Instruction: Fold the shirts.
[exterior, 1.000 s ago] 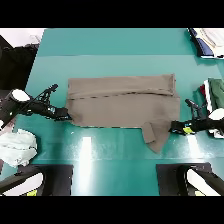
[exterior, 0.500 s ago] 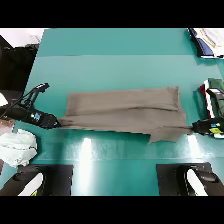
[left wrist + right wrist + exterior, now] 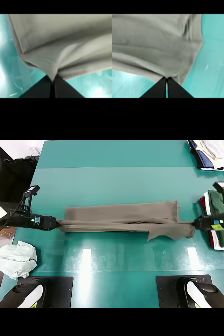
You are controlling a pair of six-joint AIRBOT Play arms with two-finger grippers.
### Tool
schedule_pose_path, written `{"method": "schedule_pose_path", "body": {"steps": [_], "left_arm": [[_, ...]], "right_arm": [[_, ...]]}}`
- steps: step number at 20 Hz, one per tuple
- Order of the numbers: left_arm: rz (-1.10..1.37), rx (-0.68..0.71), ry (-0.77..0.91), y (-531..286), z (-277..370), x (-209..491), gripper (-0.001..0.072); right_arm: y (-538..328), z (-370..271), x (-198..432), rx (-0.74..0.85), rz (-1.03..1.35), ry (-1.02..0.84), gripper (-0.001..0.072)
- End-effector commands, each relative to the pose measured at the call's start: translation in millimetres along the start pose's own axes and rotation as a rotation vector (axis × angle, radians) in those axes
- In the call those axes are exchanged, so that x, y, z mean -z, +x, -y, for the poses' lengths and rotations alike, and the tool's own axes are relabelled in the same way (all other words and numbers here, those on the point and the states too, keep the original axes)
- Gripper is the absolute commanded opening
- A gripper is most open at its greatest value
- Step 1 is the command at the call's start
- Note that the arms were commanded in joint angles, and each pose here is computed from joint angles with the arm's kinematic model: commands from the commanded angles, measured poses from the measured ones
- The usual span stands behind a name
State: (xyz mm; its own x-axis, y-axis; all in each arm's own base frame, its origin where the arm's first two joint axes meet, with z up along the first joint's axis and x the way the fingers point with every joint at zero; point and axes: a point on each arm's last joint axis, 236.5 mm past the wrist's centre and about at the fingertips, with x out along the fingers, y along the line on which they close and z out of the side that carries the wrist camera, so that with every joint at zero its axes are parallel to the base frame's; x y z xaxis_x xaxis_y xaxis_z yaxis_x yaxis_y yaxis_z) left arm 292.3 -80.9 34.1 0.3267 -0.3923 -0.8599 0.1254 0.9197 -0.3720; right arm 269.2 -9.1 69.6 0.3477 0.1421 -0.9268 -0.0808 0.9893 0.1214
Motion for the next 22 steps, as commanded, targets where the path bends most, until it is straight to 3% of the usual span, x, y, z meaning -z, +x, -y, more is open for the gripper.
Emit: {"method": "schedule_pose_path", "body": {"steps": [1, 5, 8, 9, 10, 11, 12, 17, 18, 19, 20, 22], "left_arm": [[0.023, -0.02, -0.049, 23.0, -15.9, -17.5, 0.0025], [0.065, -0.013, -0.107, 49.2, -27.7, -44.5, 0.0025], [0.17, -0.022, -0.133, 51.7, -34.7, -81.4, 0.0028], [0.228, -0.021, -0.169, 48.4, -36.4, -97.9, 0.018], [0.278, -0.018, -0.202, 45.0, -37.6, -111.4, 0.0458], [0.319, -0.018, -0.237, 39.6, -38.7, -123.1, 0.0594], [0.342, -0.015, -0.242, 34.2, -37.3, -130.8, 0.0593], [0.199, 0.034, -0.193, 28.7, -14.8, -109.5, 0.0589], [0.161, 0.041, -0.191, 30.4, -12.3, -100.8, 0.0428], [0.133, 0.047, -0.183, 31.3, -10.1, -94.3, 0.0178], [0.115, 0.051, -0.16, 31.8, -8.3, -90.1, 0.0031], [0.093, 0.057, -0.156, 32.3, -6.4, -85.2, 0.0033]], "right_arm": [[27.8, -8.2, -35.4, -0.042, -0.028, -0.054, 0.0017], [65.7, -11.8, -73.9, -0.061, -0.053, -0.063, 0.0018], [88.1, -3.0, -104.5, -0.052, -0.03, 0.032, 0.0022], [94.9, -4.4, -117.9, -0.068, -0.006, 0.067, 0.0039], [99.1, -8.2, -130.9, -0.103, 0.022, 0.094, 0.0246], [99.5, -14.9, -143.1, -0.161, 0.044, 0.136, 0.0513], [96.3, -20.9, -153.2, -0.219, 0.058, 0.174, 0.0558], [74.5, -2.4, -127.7, -0.3, -0.032, 0.161, 0.0556], [74.5, 5.9, -114.2, -0.304, -0.059, 0.168, 0.0557], [76.6, 17.5, -100.5, -0.305, -0.08, 0.185, 0.0556], [80.7, 28.2, -88.8, -0.306, -0.096, 0.212, 0.0557], [91.6, 51.2, -63.9, -0.31, -0.133, 0.295, 0.0602]]}}
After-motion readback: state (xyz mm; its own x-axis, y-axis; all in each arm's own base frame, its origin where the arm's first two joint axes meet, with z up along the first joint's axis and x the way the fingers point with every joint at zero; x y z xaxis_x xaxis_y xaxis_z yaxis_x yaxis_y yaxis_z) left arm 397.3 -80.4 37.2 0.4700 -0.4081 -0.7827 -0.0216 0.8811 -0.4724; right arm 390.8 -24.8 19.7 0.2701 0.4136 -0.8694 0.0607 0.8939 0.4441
